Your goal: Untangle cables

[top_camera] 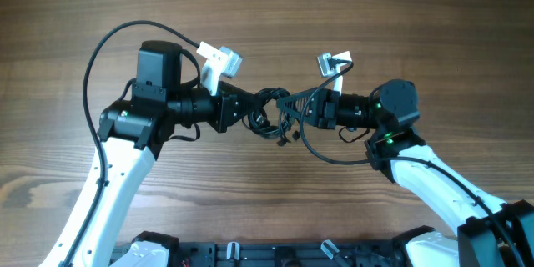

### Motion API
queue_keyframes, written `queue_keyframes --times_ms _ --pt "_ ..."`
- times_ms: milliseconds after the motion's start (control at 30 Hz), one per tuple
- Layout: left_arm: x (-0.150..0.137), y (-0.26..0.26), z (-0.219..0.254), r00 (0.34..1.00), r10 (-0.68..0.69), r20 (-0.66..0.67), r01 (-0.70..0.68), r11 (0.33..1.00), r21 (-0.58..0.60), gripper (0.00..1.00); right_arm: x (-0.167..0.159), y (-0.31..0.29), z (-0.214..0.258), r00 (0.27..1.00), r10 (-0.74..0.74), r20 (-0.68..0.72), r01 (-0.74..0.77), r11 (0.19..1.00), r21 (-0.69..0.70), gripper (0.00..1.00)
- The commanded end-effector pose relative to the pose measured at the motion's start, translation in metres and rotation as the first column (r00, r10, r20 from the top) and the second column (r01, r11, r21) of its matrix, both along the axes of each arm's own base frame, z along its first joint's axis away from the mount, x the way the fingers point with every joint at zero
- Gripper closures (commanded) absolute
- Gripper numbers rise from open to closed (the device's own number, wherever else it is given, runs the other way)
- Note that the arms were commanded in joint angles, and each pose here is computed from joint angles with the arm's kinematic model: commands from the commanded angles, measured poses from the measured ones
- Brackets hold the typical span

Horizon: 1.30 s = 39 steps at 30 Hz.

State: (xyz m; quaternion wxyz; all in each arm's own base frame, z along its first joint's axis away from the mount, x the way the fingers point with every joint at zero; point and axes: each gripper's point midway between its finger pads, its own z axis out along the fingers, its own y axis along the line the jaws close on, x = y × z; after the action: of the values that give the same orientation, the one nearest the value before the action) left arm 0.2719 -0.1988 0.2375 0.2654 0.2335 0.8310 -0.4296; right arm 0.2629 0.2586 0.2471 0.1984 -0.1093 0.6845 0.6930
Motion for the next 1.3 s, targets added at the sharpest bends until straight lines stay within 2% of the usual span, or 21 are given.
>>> queue_keyframes --times_ms 0,33,67,133,167,200,233,300,333,567,633,667,733,800,833,900,933,1000,1033,1133,1267 --pt "-0.003 -0.001 0.006 1.000 -0.015 0.014 0.015 1.000 -0.016 0.96 -0.006 0.004 0.009 0.998 0.054 0.028 -0.054 0.999 0.007 0.94" --pt "-0.004 -0.001 0.005 1.000 -0.014 0.005 0.014 1.000 -0.013 0.71 -0.006 0.004 0.009 0.998 0.054 0.029 -0.054 0.998 0.008 0.95" --pt "-0.004 0.002 0.000 1.000 0.001 -0.010 -0.001 1.000 0.008 0.31 -0.006 0.004 0.009 0.998 0.055 0.015 -0.055 0.998 0.009 0.95" --pt "-0.003 0.006 -0.007 0.999 0.029 -0.024 -0.028 0.999 0.046 0.15 -0.009 0.004 0.009 0.997 0.070 0.012 -0.070 0.998 0.008 0.95" --pt "-0.003 0.006 -0.007 0.999 0.027 -0.023 -0.026 0.999 0.043 0.15 -0.010 0.004 0.009 0.997 0.077 0.012 -0.077 0.997 0.007 0.95" --pt "-0.003 0.006 -0.007 0.999 0.026 -0.023 -0.025 0.999 0.044 0.19 -0.011 0.004 0.009 0.997 0.081 0.004 -0.081 0.997 0.008 0.95" --pt "-0.003 0.006 -0.007 0.999 0.026 -0.023 -0.025 0.999 0.043 0.31 -0.011 0.004 0.009 0.997 0.082 -0.007 -0.081 0.997 0.009 0.95" --pt "-0.003 0.005 -0.006 0.999 0.024 -0.024 -0.023 0.999 0.040 0.45 -0.011 0.004 0.010 0.997 0.083 -0.005 -0.083 0.997 0.012 0.95" --pt "-0.003 0.005 -0.006 0.999 0.023 -0.025 -0.022 0.999 0.040 0.49 -0.011 0.004 0.011 0.997 0.083 -0.001 -0.083 0.996 0.014 0.95" --pt "-0.013 -0.005 0.000 0.999 -0.037 -0.030 0.037 0.999 -0.007 0.56 -0.014 0.003 0.027 0.995 0.090 0.042 -0.092 0.994 0.053 0.96" --pt "-0.017 -0.010 0.002 0.998 -0.059 -0.025 0.058 0.998 -0.012 0.72 -0.014 0.003 0.026 0.995 0.089 0.041 -0.091 0.994 0.051 0.95" --pt "-0.018 -0.015 0.003 0.997 -0.072 -0.011 0.072 0.997 -0.013 0.96 -0.014 0.003 0.026 0.994 0.087 0.067 -0.090 0.995 0.048 0.92" --pt "-0.013 -0.012 0.000 0.999 -0.048 -0.004 0.048 0.999 0.009 0.96 -0.012 0.003 0.023 0.991 0.075 0.114 -0.079 0.996 0.035 0.82" --pt "-0.005 -0.004 -0.005 1.000 0.011 -0.019 -0.010 0.999 0.039 0.96 -0.005 0.004 0.012 0.992 0.039 0.120 -0.040 0.999 0.007 0.68" --pt "0.002 0.004 -0.008 0.995 0.082 -0.050 -0.079 0.995 0.058 0.96 0.001 0.004 0.005 0.995 0.013 0.103 -0.012 1.000 -0.013 0.58" --pt "0.015 0.020 -0.015 0.968 0.220 -0.118 -0.210 0.974 0.086 0.96 0.014 0.002 -0.017 0.994 -0.057 0.096 0.064 0.995 -0.077 0.25" --pt "0.024 0.032 -0.019 0.929 0.326 -0.176 -0.312 0.944 0.104 0.96 0.022 0.000 -0.030 0.989 -0.103 0.102 0.115 0.986 -0.123 0.15" --pt "0.033 0.047 -0.023 0.859 0.451 -0.244 -0.433 0.893 0.124 0.96 0.032 -0.005 -0.047 0.984 -0.169 0.057 0.176 0.968 -0.177 0.05" --pt "0.036 0.051 -0.024 0.826 0.491 -0.275 -0.475 0.871 0.129 0.96 0.034 -0.005 -0.050 0.981 -0.187 0.049 0.193 0.963 -0.188 0.01" --pt "0.040 0.057 -0.026 0.736 0.577 -0.354 -0.569 0.811 0.139 0.96 0.037 0.007 -0.057 0.967 -0.244 0.070 0.254 0.941 -0.226 0.00" --pt "0.043 0.061 -0.027 0.595 0.646 -0.478 -0.672 0.726 0.146 0.96 0.038 0.019 -0.087 0.928 -0.368 0.058 0.364 0.862 -0.352 0.00"
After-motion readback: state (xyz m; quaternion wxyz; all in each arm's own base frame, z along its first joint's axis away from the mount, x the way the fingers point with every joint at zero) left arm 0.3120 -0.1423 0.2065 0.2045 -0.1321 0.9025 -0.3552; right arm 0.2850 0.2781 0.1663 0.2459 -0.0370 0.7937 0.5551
